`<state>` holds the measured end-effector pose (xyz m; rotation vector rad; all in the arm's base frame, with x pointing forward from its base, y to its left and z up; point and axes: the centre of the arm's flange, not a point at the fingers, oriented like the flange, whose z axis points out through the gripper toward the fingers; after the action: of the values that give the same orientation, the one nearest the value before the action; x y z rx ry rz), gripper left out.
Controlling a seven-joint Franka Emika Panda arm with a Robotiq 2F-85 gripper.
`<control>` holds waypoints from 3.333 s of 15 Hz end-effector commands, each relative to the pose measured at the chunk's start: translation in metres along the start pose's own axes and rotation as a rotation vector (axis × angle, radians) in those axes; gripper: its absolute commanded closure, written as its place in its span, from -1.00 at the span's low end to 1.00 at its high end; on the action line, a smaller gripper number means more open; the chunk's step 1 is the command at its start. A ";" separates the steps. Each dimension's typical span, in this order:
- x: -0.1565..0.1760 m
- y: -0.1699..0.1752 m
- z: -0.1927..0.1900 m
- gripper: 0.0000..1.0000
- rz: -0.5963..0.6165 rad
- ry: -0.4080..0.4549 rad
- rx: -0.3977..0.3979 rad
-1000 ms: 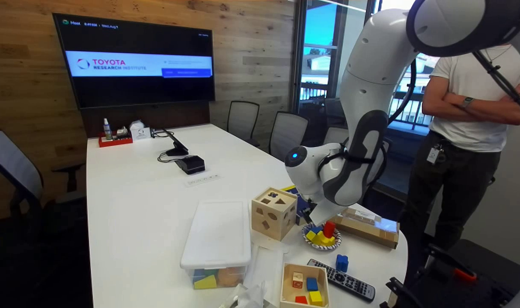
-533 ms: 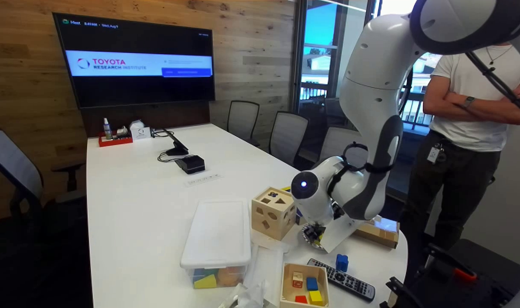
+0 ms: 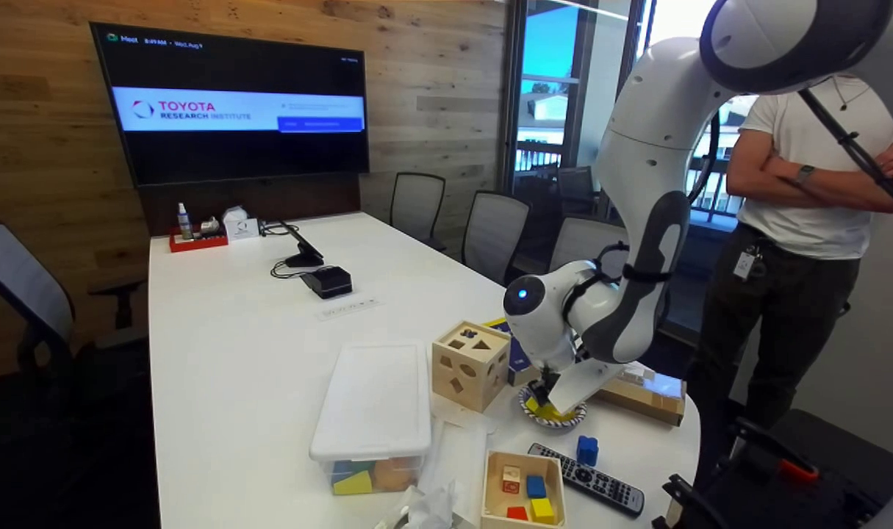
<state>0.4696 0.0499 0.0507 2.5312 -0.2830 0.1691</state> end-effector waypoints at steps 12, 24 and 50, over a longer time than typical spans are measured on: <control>0.040 -0.034 0.012 -1.00 0.051 -0.037 -0.067; 0.045 -0.038 0.014 -1.00 0.101 -0.040 -0.107; 0.078 -0.071 0.040 -1.00 0.156 -0.132 -0.154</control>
<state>0.5645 0.0718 -0.0062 2.3708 -0.5264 0.0383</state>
